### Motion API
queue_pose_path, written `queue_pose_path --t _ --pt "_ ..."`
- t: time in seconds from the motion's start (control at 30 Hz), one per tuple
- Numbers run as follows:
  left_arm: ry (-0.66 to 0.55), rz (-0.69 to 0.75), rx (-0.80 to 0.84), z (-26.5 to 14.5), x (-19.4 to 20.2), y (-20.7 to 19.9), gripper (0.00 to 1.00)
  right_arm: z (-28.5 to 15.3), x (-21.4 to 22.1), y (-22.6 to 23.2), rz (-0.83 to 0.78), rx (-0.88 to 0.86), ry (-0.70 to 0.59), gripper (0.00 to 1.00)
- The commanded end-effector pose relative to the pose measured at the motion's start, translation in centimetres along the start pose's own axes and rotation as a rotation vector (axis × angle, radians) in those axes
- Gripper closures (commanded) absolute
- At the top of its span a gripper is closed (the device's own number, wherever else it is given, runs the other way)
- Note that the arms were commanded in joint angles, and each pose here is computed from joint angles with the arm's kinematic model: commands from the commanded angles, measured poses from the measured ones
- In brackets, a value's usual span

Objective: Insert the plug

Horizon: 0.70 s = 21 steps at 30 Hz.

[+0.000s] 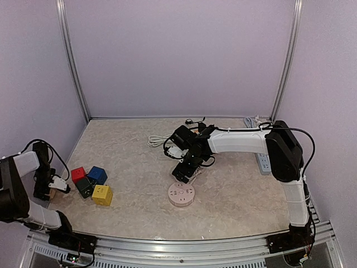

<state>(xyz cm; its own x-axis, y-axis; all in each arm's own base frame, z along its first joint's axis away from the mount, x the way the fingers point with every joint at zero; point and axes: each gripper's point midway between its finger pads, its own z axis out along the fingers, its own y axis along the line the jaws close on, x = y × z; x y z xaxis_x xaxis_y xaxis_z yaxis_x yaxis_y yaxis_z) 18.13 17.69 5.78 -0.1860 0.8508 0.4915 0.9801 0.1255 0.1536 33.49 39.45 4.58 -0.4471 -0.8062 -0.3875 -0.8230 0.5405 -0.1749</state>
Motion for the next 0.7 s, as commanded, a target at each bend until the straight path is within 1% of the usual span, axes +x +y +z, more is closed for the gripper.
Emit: queue_pose_path --t 0.0,0.07,0.17,0.27,0.4,0.67 --pt "-0.052 0.088 0.017 -0.5 0.0 1.1 0.02 -0.6 0.1 1.3 -0.004 -0.034 0.001 0.0" --pt "-0.077 0.074 0.025 -0.6 -0.3 1.1 0.03 -0.2 0.4 1.4 -0.008 -0.035 0.011 0.0" --pt "-0.084 0.08 -0.007 -0.5 -0.6 1.6 0.04 0.2 0.5 1.6 -0.012 -0.043 0.021 0.0" --pt "-0.09 0.073 -0.019 -0.4 -0.7 2.1 0.1 0.3 0.2 1.9 -0.016 -0.057 0.025 0.0" --pt "-0.064 0.063 0.036 0.2 -0.3 1.7 0.12 0.2 0.2 1.9 -0.018 -0.055 0.025 0.0" --pt "-0.075 0.061 0.065 0.5 -0.8 1.3 0.19 0.7 1.0 2.2 -0.02 -0.066 0.044 0.0"
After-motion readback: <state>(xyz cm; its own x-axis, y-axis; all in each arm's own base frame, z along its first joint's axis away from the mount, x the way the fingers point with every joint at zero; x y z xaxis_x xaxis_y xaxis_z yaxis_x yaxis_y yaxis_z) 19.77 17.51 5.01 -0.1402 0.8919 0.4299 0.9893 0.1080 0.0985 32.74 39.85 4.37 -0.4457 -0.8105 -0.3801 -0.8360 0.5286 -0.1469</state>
